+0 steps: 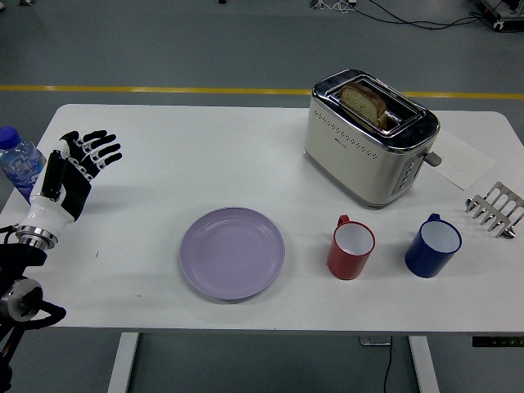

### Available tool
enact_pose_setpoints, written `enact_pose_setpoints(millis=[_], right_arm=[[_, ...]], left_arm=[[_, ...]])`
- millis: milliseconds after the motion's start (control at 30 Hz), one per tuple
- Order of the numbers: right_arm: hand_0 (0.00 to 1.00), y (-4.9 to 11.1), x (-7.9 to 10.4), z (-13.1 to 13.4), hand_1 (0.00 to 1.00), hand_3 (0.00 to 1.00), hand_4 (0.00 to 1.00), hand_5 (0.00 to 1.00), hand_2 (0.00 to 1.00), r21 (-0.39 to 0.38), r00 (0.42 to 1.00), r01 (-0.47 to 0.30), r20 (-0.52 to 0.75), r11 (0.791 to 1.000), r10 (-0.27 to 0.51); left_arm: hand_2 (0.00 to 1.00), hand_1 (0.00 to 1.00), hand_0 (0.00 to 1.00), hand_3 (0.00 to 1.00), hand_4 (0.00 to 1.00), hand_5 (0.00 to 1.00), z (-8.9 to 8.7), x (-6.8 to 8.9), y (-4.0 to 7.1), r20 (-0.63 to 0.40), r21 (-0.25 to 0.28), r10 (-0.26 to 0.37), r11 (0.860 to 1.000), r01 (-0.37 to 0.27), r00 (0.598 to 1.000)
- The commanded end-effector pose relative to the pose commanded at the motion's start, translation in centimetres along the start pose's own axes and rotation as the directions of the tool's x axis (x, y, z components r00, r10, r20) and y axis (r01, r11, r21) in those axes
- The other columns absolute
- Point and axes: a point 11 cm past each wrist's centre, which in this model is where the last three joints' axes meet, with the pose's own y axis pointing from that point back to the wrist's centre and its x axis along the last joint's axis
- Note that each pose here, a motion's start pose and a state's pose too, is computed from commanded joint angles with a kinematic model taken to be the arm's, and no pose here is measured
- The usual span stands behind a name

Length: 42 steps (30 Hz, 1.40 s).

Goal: Push plate across desktop

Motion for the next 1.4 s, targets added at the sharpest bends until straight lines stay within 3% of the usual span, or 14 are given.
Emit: enact_pose_setpoints(millis=[200, 233, 433, 733, 1133, 1400], right_arm=[[0.642, 0.0, 0.5, 0.0, 0.624, 0.603, 0.435, 0.260, 0.679, 0.005, 1.000, -0.015, 0.007, 1.000, 0.015], [0.644, 0.0, 0.6, 0.0, 0.623, 0.603, 0.435, 0.260, 0.681, 0.006, 1.000, -0.018, 0.007, 1.000, 0.018], [0.645, 0.0, 1.0, -0.1, 0.624, 0.604, 0.435, 0.259, 0.681, 0.009, 1.000, -0.029, 0.008, 1.000, 0.029], [0.645, 0.0, 1.5, -0.1, 0.624, 0.604, 0.435, 0.257, 0.682, 0.016, 0.999, -0.046, 0.025, 0.999, 0.046], [0.647, 0.1, 1.4, -0.6, 0.625, 0.603, 0.437, 0.257, 0.681, 0.030, 0.999, -0.047, 0.028, 0.998, 0.046], [0.647, 0.1, 1.1, -0.9, 0.625, 0.604, 0.437, 0.255, 0.683, 0.036, 0.999, -0.043, 0.027, 0.998, 0.042]], left_arm=[[0.651, 0.659, 0.619, 0.578, 0.379, 0.948, -0.7, 3.3, 1.9, -0.038, 0.064, 0.077, 0.995, -0.074, 0.996], [0.651, 0.654, 0.578, 0.586, 0.395, 0.955, -0.9, 3.7, 2.1, -0.043, 0.076, 0.089, 0.993, -0.085, 0.995], [0.654, 0.657, 0.588, 0.592, 0.398, 0.957, -2.3, 4.6, 2.9, -0.077, 0.137, 0.118, 0.985, -0.107, 0.990], [0.655, 0.662, 0.601, 0.592, 0.410, 0.964, -4.6, 5.4, 4.3, -0.157, 0.146, 0.209, 0.972, -0.186, 0.965], [0.665, 0.668, 0.631, 0.598, 0.436, 0.983, -4.8, 5.2, 3.8, -0.197, 0.123, 0.239, 0.968, -0.218, 0.951], [0.679, 0.678, 0.646, 0.609, 0.445, 0.992, -4.2, 6.1, 3.8, -0.187, 0.099, 0.272, 0.961, -0.257, 0.944]])
